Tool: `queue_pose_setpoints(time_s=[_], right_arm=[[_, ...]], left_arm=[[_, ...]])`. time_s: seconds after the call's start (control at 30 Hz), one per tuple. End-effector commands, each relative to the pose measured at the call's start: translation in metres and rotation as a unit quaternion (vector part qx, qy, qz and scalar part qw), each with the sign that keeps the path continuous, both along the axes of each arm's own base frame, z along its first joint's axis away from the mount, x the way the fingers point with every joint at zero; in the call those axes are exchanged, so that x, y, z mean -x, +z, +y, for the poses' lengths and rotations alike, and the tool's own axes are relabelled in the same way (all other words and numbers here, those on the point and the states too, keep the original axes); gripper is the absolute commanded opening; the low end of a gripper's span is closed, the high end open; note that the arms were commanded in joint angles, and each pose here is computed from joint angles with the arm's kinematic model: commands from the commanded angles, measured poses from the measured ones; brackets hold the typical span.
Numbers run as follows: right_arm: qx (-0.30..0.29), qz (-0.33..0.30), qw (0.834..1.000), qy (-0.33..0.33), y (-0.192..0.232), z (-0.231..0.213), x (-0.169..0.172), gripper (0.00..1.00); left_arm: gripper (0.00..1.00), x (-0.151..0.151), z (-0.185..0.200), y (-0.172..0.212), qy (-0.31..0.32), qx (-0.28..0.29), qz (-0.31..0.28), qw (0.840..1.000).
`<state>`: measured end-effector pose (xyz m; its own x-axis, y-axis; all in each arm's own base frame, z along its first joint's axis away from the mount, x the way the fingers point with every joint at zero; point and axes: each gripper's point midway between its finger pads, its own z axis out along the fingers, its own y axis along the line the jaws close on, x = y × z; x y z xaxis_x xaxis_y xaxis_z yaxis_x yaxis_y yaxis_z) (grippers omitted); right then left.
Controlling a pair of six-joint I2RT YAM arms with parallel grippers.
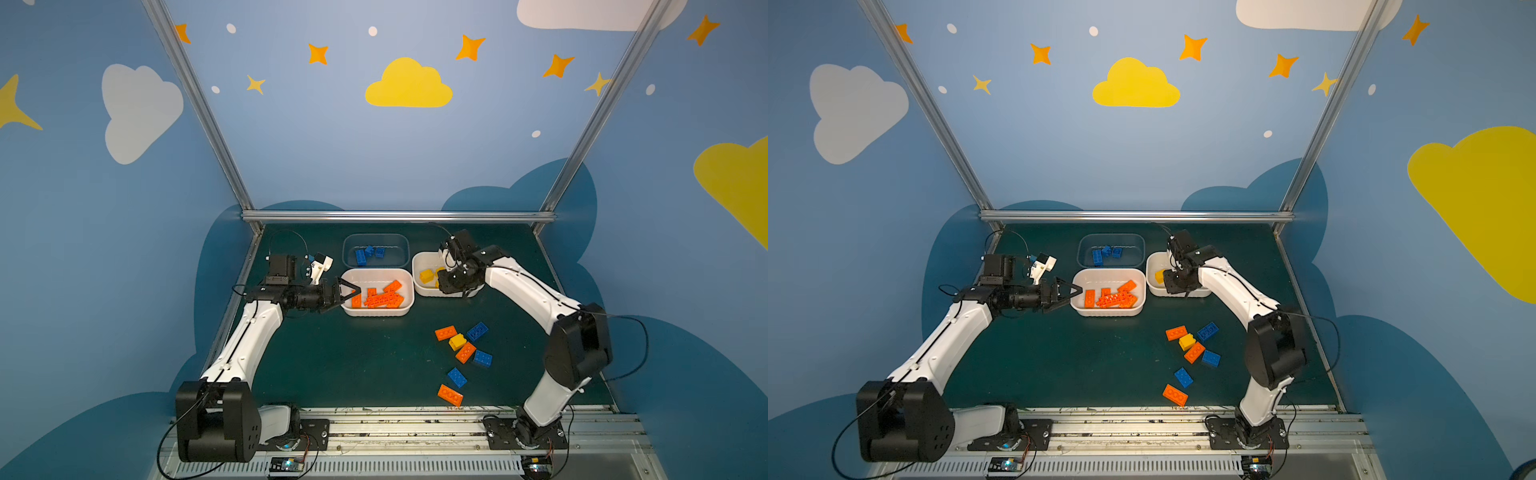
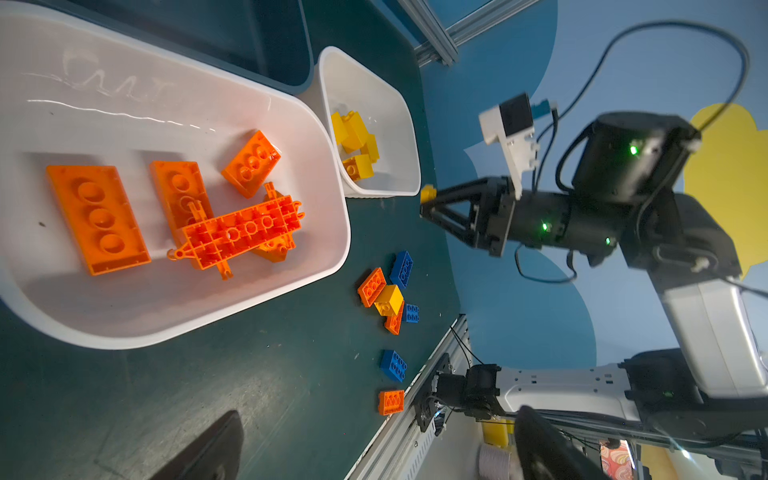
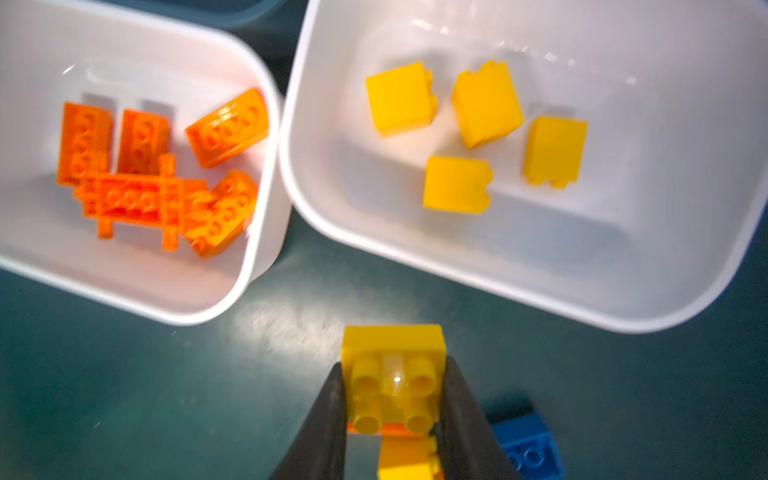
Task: Sort the legos into containers by color
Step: 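Carry the yellow 2x2 brick into the yellow-brick bin and release it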
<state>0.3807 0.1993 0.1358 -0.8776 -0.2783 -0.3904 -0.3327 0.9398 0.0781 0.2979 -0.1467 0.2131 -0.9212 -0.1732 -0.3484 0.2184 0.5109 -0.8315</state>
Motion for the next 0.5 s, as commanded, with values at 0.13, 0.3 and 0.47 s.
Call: queue_pose_setpoints(time_s=[0.13,0.3,0.47], right_arm=[[0.054,0.002,0.998,0.011,-0.021,-0.039,-0.066,0.21],[0.060,0.006,0.998,0.003,-0.042,-0.051,-0.097,0.25],[0.039,0.010,0.999,0.006,-0.053,-0.047,-0.111,0.44]], left_arm=[[1.00,-0.013,-0.008,0.002,-0.006,0.007,-0.005,1.000],[0.99,-0.017,-0.010,-0.001,-0.003,0.006,-0.008,1.000],[1.00,-0.017,-0.010,-0.005,0.002,0.005,-0.008,1.000]])
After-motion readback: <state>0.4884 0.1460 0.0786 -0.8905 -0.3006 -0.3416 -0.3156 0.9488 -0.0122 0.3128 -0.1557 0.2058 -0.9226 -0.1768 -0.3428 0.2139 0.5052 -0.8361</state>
